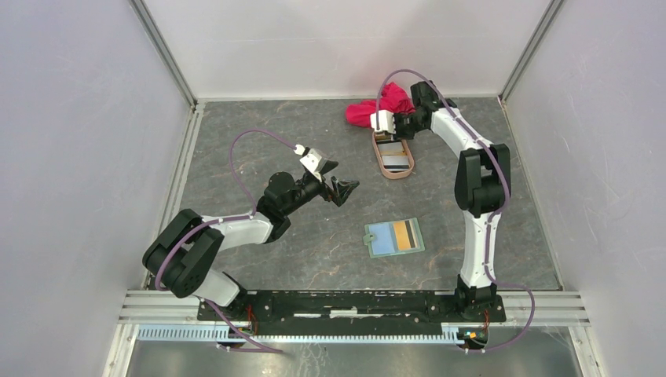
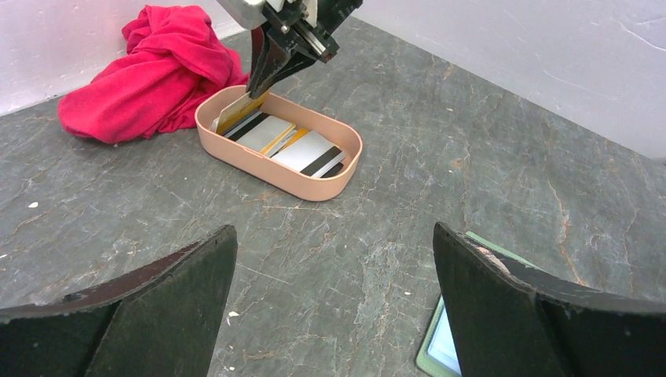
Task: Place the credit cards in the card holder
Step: Pick up the credit card from the storage box.
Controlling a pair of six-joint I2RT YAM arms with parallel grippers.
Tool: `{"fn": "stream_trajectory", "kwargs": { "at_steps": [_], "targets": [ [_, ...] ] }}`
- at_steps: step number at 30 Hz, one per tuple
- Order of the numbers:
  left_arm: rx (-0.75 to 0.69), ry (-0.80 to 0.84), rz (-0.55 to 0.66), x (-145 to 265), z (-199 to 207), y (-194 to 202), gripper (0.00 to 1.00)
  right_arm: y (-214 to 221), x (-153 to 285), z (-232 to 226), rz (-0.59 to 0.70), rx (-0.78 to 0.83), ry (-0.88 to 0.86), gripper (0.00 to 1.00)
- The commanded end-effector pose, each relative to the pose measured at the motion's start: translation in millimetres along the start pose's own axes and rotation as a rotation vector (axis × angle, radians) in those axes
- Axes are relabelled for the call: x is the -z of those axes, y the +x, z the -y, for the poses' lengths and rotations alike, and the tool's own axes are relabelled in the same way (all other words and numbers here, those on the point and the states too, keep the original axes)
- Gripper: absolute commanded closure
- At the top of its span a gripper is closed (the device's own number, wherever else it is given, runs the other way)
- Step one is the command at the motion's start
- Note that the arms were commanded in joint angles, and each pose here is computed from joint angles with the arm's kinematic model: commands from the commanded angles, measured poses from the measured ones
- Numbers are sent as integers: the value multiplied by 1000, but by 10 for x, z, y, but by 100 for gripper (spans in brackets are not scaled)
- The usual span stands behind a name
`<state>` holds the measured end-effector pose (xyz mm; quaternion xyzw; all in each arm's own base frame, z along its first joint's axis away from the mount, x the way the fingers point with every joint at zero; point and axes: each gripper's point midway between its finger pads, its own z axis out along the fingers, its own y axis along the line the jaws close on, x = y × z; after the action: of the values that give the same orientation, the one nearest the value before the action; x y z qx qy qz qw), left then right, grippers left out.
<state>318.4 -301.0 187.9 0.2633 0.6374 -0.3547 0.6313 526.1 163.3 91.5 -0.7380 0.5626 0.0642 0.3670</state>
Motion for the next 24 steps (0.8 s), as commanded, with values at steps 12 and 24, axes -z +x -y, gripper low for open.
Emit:
{"fn": "stream_trajectory", "kwargs": {
  "at_steps": [12, 24],
  "targets": [
    [-32, -9, 60, -6, -30, -168, 0, -28, 308, 486, -36, -86, 202, 100],
    [-32, -4, 60, -6, -22, -167, 0, -222, 348, 304, 43, -52, 118, 100]
  ]
}}
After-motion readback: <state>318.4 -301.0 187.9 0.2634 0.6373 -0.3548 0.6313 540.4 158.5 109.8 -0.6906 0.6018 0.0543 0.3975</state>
